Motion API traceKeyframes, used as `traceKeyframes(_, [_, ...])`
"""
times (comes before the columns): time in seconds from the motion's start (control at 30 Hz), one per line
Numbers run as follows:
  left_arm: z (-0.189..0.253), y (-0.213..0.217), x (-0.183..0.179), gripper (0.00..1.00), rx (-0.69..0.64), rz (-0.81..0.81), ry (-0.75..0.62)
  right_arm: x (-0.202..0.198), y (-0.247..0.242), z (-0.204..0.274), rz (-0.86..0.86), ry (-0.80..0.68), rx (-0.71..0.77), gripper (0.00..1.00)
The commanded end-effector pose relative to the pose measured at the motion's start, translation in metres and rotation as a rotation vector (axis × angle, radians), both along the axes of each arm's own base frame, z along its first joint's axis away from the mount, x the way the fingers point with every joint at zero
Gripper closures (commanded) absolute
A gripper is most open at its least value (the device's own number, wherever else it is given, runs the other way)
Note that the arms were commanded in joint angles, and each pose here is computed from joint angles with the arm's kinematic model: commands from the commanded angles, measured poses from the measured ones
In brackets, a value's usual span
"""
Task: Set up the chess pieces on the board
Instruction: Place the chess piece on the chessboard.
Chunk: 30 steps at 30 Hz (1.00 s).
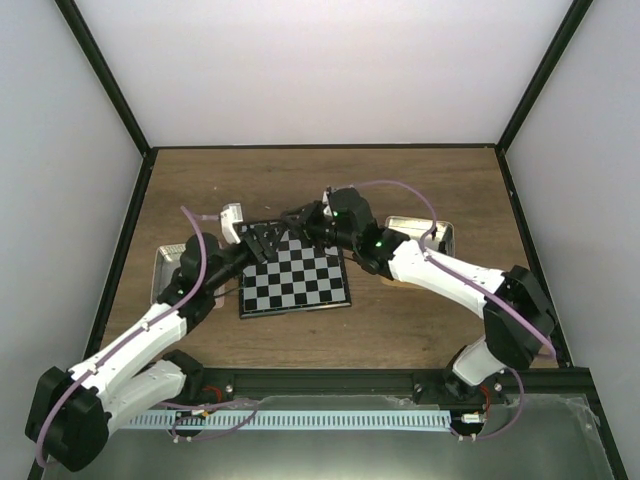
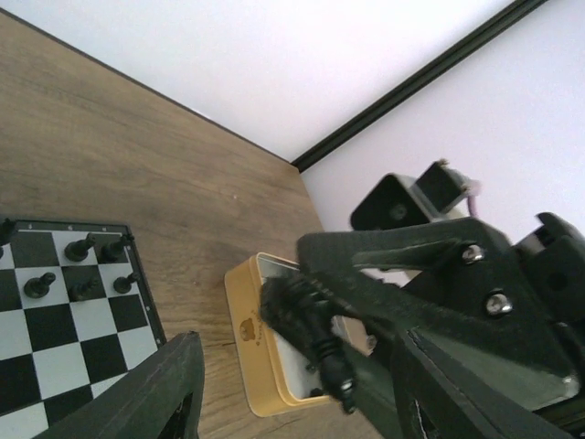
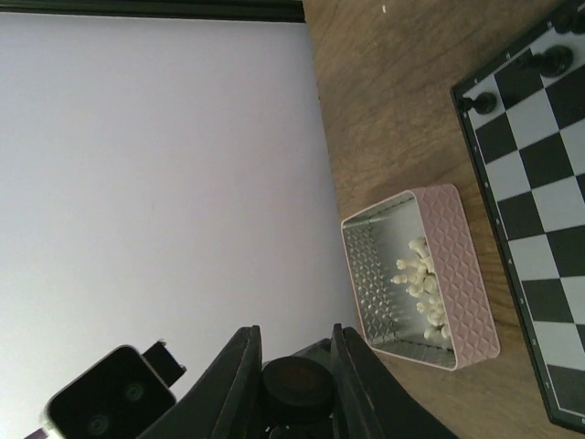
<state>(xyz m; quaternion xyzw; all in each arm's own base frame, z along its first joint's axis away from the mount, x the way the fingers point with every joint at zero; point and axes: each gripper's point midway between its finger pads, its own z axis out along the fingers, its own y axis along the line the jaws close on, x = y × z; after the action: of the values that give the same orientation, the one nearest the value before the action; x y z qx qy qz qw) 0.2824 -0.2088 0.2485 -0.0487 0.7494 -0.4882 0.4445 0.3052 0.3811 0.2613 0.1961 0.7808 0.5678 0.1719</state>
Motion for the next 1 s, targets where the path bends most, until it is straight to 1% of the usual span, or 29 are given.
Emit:
traceKeyframes(0.0, [0.014, -0.007, 0.000, 0.45, -0.074, -0.025, -0.033, 0.001, 0.008, 0.005, 0.023, 0.041, 0.048, 0.81])
traceKeyframes(0.2, [0.006, -0.014, 0.002, 0.66, -0.059, -0.045, -0.011, 0.002, 0.009, 0.001, 0.021, 0.048, 0.035, 0.81])
traceKeyframes(0.37, [0.007, -0.012, 0.004, 0.80, -0.039, -0.030, -0.016, 0.004, 0.008, -0.002, 0.015, 0.051, 0.022, 0.81])
traceKeyframes(0.47, [0.003, -0.009, 0.007, 0.94, 0.000, -0.009, 0.004, 0.005, 0.008, -0.003, 0.016, 0.038, 0.014, 0.80])
traceKeyframes(0.53, [-0.001, -0.007, 0.009, 0.96, 0.035, 0.007, 0.023, 0.007, 0.007, -0.003, 0.009, 0.016, -0.005, 0.74])
traceKeyframes(0.63, [-0.013, -0.002, 0.010, 0.96, 0.121, 0.028, 0.076, 0.013, -0.002, -0.001, -0.022, -0.052, -0.062, 0.53])
traceKeyframes(0.7, [-0.030, 0.004, 0.011, 0.96, 0.219, 0.045, 0.136, 0.017, -0.010, 0.003, -0.033, -0.141, -0.123, 0.38])
traceKeyframes(0.73, [-0.043, 0.009, 0.011, 0.96, 0.281, 0.058, 0.183, 0.020, -0.016, 0.004, -0.052, -0.170, -0.157, 0.34])
traceKeyframes(0.8, [-0.064, 0.018, 0.008, 0.96, 0.410, 0.061, 0.259, 0.023, -0.029, 0.003, -0.081, -0.227, -0.217, 0.30])
traceKeyframes(0.97, [-0.107, 0.033, -0.014, 0.96, 0.649, -0.024, 0.453, 0.021, -0.067, -0.015, -0.146, -0.304, -0.372, 0.28])
